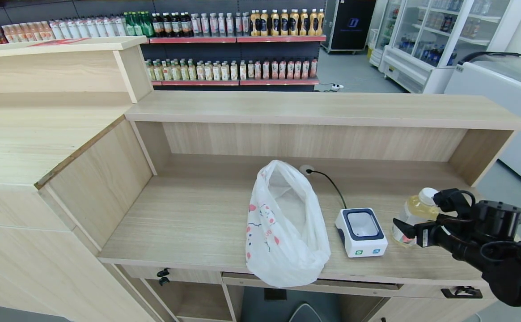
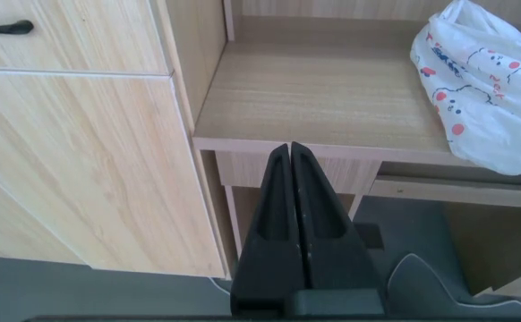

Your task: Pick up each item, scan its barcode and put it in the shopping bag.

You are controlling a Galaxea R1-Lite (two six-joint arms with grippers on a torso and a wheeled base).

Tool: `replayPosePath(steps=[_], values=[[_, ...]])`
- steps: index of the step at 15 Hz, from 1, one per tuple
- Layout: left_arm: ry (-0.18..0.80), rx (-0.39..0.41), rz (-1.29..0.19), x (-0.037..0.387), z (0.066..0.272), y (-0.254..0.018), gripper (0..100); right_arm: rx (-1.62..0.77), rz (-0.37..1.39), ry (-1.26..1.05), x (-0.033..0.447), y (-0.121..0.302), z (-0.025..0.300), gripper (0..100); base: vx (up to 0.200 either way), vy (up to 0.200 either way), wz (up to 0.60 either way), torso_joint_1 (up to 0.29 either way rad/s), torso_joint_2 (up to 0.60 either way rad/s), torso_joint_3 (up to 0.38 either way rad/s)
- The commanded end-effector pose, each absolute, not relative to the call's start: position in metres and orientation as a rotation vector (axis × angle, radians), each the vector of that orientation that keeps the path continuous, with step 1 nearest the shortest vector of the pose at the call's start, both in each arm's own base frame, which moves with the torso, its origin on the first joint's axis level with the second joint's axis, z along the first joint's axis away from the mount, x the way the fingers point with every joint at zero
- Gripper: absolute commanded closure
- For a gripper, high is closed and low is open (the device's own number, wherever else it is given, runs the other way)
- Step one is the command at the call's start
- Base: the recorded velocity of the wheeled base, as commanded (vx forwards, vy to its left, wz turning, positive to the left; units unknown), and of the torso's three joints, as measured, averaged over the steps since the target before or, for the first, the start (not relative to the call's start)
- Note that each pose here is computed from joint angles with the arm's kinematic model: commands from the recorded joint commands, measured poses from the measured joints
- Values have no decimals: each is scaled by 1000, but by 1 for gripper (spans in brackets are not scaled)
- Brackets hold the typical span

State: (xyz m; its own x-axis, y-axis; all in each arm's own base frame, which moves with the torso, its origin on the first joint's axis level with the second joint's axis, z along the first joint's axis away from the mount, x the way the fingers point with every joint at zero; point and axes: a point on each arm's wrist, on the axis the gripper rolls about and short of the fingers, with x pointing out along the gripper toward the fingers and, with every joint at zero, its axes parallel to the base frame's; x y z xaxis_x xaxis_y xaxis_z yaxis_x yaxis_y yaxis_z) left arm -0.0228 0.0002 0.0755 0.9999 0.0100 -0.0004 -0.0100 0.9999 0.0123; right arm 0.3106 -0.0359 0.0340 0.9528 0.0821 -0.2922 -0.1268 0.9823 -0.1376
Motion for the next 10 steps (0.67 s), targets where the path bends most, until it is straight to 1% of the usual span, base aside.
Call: replayPosePath(steps=[1, 10], values=[[0, 12, 11, -23, 75, 0, 100, -158, 105, 284, 319, -37, 27, 0, 0, 0, 0, 0, 0, 0], [0, 12, 12, -23, 75, 0, 100, -137, 116, 253, 351, -34, 12, 0, 0, 0, 0, 0, 0, 0]])
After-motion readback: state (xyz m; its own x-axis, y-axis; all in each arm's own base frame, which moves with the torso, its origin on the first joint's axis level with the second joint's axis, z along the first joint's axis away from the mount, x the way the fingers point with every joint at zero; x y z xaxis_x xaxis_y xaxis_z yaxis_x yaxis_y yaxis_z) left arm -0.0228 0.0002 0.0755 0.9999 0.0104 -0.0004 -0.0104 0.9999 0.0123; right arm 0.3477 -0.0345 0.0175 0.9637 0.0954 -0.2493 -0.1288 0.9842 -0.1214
